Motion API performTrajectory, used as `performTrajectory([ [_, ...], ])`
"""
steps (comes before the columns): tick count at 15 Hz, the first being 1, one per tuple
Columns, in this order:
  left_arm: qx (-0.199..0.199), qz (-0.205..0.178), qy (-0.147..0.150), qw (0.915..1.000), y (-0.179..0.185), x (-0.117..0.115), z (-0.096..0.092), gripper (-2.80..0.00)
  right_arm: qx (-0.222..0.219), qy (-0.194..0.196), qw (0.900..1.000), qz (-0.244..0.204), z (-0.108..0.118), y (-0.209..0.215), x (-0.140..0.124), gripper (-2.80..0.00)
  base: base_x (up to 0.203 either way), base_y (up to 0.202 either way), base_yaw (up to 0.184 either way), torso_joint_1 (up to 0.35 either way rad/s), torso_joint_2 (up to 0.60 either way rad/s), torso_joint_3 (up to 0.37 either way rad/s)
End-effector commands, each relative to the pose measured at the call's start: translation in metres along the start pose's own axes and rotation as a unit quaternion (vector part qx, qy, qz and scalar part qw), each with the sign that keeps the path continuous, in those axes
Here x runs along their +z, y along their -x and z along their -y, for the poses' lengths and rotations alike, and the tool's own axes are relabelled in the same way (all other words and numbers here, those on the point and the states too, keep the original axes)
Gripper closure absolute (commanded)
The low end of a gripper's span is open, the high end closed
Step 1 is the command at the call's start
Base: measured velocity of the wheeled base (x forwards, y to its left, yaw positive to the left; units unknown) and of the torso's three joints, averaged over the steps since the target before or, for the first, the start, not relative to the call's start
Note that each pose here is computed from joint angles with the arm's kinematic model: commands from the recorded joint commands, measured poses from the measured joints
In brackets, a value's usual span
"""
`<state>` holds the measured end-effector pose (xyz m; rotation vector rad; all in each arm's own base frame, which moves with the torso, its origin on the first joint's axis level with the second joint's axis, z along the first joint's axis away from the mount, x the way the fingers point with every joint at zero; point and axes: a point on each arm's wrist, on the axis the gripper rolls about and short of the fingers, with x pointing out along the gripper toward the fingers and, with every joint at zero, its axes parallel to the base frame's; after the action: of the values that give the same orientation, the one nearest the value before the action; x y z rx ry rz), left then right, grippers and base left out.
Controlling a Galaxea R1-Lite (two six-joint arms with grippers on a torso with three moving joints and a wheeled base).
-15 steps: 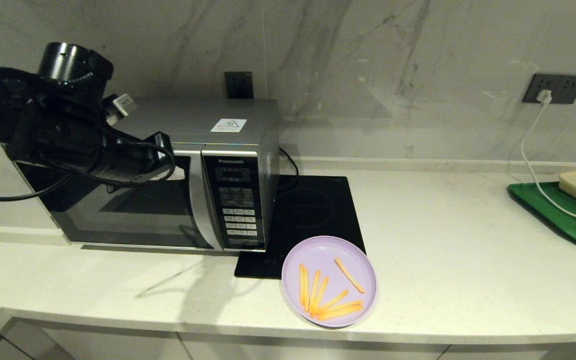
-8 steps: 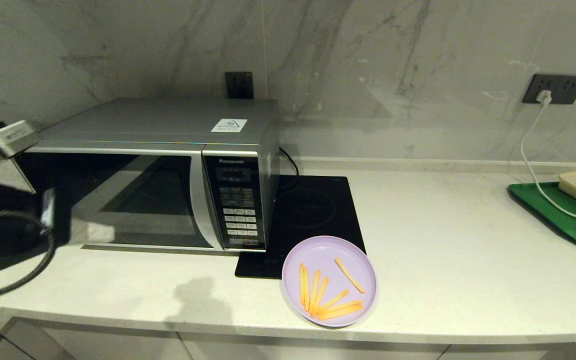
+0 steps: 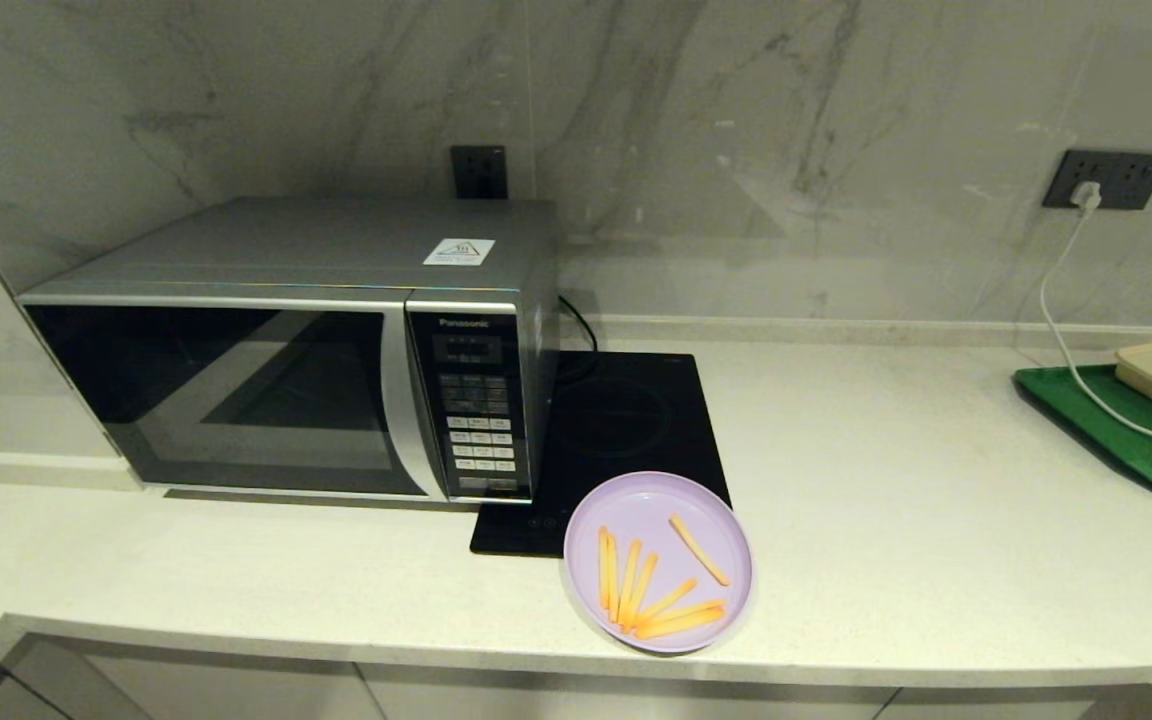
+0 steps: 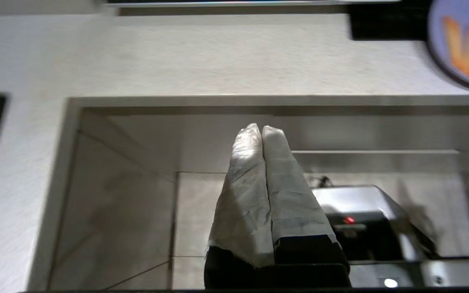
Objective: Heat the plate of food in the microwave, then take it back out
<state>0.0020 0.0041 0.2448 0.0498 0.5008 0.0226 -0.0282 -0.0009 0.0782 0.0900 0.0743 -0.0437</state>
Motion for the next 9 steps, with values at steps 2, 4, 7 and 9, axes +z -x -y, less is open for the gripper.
performTrajectory([
  [2, 0.056, 0.035, 0.022, 0.9976, 0.037, -0.049, -0.004, 0.00, 0.000, 0.000, 1.000, -0.001, 0.000, 0.000, 0.000, 0.00, 0.000, 0.000, 0.000, 0.000, 0.00, 0.000],
  [4, 0.075, 0.042, 0.012, 0.9962, 0.046, -0.073, -0.002, 0.00, 0.000, 0.000, 1.000, 0.000, 0.000, 0.000, 0.000, 0.00, 0.000, 0.000, 0.000, 0.000, 0.00, 0.000],
  [7, 0.060, 0.052, -0.009, 0.9968, 0.043, -0.109, 0.002, 0.00, 0.000, 0.000, 1.000, -0.001, 0.000, 0.000, 0.000, 0.00, 0.000, 0.000, 0.000, 0.000, 0.00, 0.000],
  [9, 0.002, 0.055, -0.014, 0.9984, 0.030, -0.122, 0.006, 0.00, 0.000, 0.000, 1.000, -0.001, 0.000, 0.000, 0.000, 0.00, 0.000, 0.000, 0.000, 0.000, 0.00, 0.000],
])
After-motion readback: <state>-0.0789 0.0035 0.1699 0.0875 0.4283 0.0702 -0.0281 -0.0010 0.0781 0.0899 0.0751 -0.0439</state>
